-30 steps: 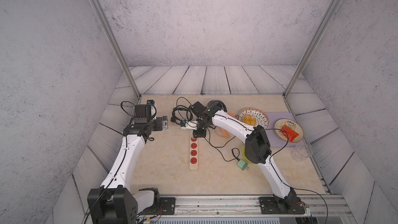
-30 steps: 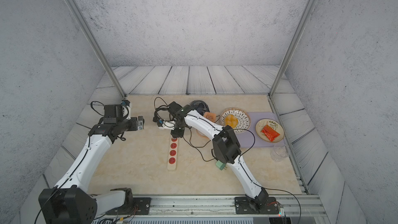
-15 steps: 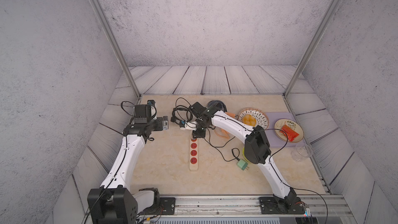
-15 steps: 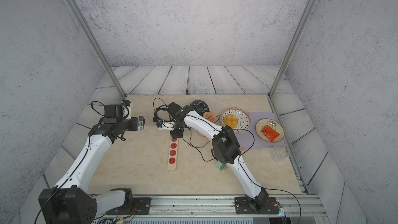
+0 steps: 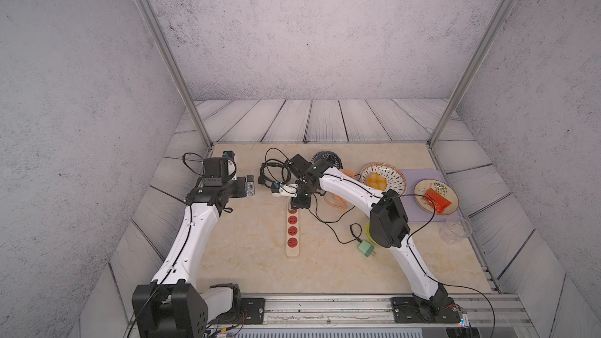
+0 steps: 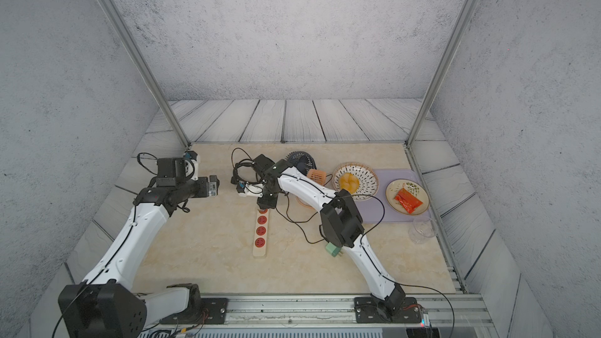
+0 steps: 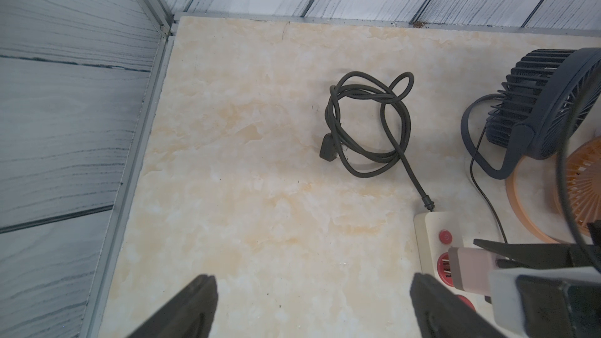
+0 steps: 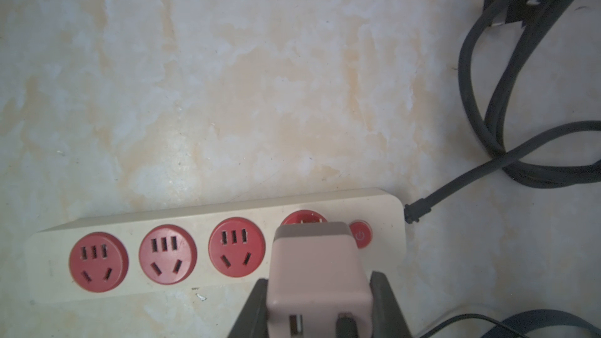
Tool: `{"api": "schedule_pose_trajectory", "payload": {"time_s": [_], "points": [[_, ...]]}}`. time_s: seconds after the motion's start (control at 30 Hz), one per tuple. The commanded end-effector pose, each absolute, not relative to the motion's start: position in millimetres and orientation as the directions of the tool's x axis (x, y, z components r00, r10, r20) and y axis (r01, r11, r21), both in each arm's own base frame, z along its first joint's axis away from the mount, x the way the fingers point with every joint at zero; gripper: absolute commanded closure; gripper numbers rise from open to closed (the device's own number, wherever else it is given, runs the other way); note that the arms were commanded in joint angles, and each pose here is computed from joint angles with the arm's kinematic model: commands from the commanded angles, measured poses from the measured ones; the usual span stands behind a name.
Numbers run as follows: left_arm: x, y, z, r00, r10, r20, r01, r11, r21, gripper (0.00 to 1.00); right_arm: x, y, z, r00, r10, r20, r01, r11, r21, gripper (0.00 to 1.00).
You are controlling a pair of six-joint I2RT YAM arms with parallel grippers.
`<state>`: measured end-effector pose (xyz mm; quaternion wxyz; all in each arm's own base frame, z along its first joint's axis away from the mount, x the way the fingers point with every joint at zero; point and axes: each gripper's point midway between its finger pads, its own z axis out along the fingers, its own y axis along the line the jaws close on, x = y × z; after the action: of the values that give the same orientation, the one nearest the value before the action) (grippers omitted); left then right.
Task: Plug the desk fan into the power strip
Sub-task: Insert the plug into the socket.
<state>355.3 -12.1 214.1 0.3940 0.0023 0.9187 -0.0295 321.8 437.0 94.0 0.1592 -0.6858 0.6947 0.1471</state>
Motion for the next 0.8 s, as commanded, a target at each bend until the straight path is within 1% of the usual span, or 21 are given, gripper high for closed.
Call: {"api": "schedule_pose_trajectory", "payload": {"time_s": [0.0, 0.2, 0.4, 0.57, 0.77], "points": [[355.4, -9.5, 221.5, -0.674, -0.027, -0.738, 0.019, 0.998, -0.055, 0.01, 292.7, 420.0, 85.0, -0.027, -0.935, -0.353, -0.997, -0.002, 0.081, 1.0], [355.7, -10.4, 219.9, -0.677, -0.028, -0.736, 0.023, 0.998, -0.059, 0.01, 291.0, 419.2, 85.6, -0.026, -0.937, -0.35, -0.996, -0.004, 0.085, 1.0], [356.3, -11.3, 218.0, -0.681, -0.03, -0.732, 0.025, 0.998, -0.064, 0.01, 294.1, 420.8, 94.3, -0.023, -0.93, -0.367, -0.998, -0.001, 0.065, 1.0], [356.2, -11.7, 217.4, -0.683, -0.032, -0.73, 0.025, 0.997, -0.067, 0.01, 293.9, 427.2, 105.3, -0.024, -0.914, -0.406, -0.998, -0.002, 0.063, 1.0], [356.5, -12.0, 217.9, -0.683, -0.033, -0.73, 0.025, 0.997, -0.069, 0.0, 295.7, 429.7, 108.8, -0.022, -0.908, -0.419, -0.999, -0.001, 0.053, 1.0]]}}
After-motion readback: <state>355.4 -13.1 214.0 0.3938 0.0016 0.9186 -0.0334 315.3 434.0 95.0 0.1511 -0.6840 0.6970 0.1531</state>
